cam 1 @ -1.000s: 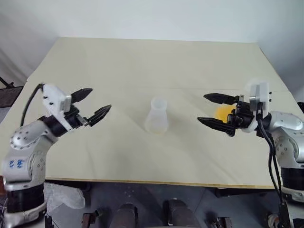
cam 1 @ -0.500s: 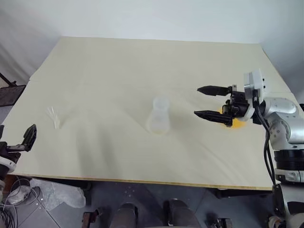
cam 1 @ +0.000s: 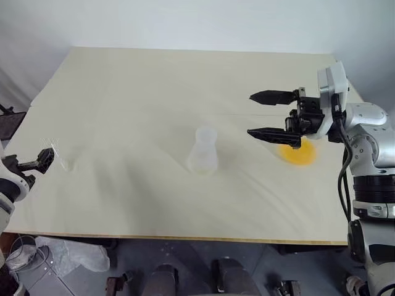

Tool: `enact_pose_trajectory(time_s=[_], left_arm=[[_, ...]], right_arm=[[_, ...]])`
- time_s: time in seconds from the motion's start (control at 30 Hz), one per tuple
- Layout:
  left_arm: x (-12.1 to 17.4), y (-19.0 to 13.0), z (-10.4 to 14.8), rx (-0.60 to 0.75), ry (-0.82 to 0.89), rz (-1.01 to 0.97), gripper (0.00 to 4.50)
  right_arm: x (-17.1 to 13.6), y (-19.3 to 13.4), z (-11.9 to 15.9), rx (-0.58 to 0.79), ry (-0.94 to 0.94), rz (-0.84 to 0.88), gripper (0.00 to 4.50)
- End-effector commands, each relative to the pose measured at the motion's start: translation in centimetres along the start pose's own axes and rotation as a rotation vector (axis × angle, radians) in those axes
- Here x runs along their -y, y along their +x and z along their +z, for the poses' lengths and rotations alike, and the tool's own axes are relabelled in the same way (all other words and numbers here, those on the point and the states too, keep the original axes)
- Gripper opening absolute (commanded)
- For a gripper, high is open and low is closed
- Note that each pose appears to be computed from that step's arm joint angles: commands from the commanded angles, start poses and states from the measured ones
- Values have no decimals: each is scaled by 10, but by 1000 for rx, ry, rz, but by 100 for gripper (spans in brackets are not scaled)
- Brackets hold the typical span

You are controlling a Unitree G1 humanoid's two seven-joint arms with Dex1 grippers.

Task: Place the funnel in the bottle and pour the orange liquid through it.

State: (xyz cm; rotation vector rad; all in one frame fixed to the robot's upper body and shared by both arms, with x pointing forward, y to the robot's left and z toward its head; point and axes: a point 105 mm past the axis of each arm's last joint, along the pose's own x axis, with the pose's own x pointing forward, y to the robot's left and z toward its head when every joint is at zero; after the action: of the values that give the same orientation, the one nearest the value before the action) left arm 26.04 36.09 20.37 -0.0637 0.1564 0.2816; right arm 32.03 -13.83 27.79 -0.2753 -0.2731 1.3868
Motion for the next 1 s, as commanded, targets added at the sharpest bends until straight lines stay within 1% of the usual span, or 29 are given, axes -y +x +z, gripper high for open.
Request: enact_pose_trajectory(time_s=[0.03, 0.13, 0.23, 0.27, 0.37, 0.4, 0.5, 0.67, 0.77, 1.0], left_arm=[[-10, -3, 16, 22, 49, 27, 449], [-20, -2, 15, -1, 124, 1, 449], [-41, 0, 22, 33, 165, -23, 449], [-45, 1, 23, 23, 181, -38, 449], [-51, 10, 25, 3, 232, -105, 449], [-50, 14, 25, -12, 240, -156, 449], [-49, 25, 24, -71, 230, -264, 449], [-54, 42, 26, -123, 181, -302, 449], [-54, 49, 21, -184, 124, -334, 449], [-59, 60, 8, -219, 76, -351, 449]], right_arm=[[-2, 4, 12, 25, -40, 27, 450], [-2, 6, 10, 26, -36, 28, 450], [-2, 7, 8, 25, -25, 31, 450], [-2, 7, 7, 24, -23, 32, 450], [-2, 8, 6, 24, -20, 37, 450], [-1, 9, 6, 25, -19, 37, 450], [-1, 10, 6, 28, -18, 38, 450], [-4, 11, 6, 32, -15, 38, 450], [-6, 10, 5, 29, -12, 33, 450], [-9, 6, 5, 20, -4, 14, 450]])
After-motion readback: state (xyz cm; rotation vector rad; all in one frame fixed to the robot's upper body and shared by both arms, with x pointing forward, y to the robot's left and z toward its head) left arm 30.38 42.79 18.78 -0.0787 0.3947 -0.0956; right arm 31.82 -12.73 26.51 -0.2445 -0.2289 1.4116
